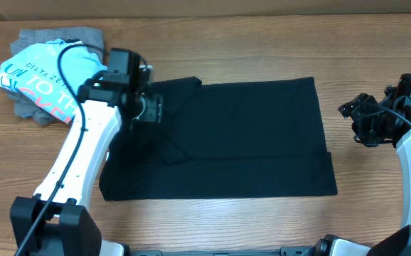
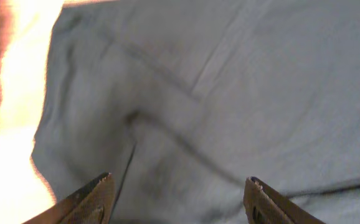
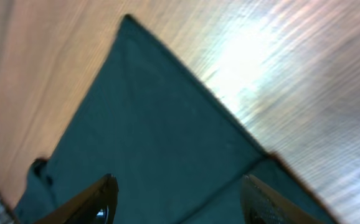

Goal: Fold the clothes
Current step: 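Move both grippers to the top edge corners and grasp them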

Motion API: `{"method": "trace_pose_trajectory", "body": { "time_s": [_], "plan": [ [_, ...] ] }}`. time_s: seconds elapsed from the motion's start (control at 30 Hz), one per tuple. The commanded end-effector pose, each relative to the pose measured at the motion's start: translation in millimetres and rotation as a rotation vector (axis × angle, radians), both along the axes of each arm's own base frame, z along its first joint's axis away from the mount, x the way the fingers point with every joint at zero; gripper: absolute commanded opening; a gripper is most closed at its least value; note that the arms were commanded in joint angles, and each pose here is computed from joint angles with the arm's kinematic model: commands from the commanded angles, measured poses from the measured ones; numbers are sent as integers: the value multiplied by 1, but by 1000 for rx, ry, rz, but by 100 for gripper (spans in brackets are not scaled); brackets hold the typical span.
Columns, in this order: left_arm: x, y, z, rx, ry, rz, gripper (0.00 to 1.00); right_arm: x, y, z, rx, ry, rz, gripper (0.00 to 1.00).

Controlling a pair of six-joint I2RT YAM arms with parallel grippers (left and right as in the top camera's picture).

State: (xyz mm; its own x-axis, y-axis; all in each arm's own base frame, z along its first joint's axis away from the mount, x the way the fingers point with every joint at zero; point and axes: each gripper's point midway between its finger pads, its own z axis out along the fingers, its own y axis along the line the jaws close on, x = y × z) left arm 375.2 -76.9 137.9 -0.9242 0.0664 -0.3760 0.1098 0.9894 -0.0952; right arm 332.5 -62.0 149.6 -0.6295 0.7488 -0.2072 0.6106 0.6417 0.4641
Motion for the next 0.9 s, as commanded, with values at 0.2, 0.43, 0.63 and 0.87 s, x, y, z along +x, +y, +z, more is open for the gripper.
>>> {"method": "trace_pose_trajectory", "body": {
  "time_s": [0.2, 0.43, 0.63, 0.87],
  "plan": [
    [42, -27, -79, -31, 44, -110, 67, 8, 9, 16, 39, -66, 45, 67],
    [44, -42, -122, -46, 99, -140, 63, 6, 7, 15, 31, -57, 40, 67],
    [44, -51, -131, -33, 104, -157, 49, 5, 6, 12, 23, -48, 35, 67],
    [44, -47, -132, -18, 109, -111, 13, 5, 5, 11, 15, -46, 38, 67]
  ]
}}
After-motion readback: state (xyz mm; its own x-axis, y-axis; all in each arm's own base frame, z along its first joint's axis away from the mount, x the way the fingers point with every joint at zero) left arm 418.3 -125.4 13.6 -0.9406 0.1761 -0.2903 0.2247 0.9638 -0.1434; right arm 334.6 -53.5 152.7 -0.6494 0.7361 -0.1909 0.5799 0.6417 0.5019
